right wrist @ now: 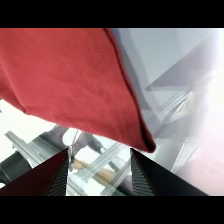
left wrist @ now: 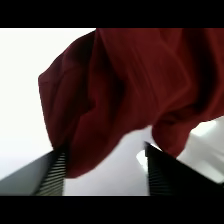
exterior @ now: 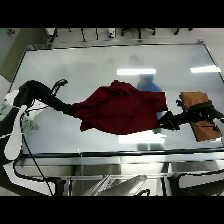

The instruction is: Fold the shirts.

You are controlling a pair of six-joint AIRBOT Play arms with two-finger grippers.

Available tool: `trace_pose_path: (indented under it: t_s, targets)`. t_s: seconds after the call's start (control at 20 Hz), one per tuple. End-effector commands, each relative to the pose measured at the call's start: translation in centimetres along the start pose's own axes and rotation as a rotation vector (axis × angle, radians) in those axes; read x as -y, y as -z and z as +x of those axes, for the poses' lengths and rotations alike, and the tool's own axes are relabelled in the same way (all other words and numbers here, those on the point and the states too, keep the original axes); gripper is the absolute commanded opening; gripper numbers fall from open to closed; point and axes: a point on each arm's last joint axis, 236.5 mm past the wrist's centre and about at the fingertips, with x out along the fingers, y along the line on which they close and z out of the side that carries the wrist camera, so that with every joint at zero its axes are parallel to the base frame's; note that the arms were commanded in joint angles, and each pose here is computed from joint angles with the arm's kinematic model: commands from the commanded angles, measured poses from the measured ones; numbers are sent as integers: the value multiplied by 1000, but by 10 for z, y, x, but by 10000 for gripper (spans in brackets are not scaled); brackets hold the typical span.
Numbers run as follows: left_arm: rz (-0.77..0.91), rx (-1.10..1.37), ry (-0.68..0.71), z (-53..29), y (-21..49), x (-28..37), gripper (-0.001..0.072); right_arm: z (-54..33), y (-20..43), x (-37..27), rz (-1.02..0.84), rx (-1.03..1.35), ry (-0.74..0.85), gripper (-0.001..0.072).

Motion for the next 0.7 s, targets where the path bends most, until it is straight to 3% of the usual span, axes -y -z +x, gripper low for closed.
trace_pose_path:
  t_s: [0.0, 0.1, 0.15, 0.65]
  targets:
    - [65, -46, -67, 20, -1, -9, 366, 1, -5, 3, 3, 26, 7, 427]
    - [85, -27, -86, 28, -11, -9, 50, 1, -7, 4, -3, 34, 13, 427]
    - [94, -22, -90, 29, -14, -6, 15, 1, -8, 5, -7, 38, 17, 427]
    - [104, -116, -6, -13, -12, 26, 14, -35, -23, -15, -85, 58, -19, 426]
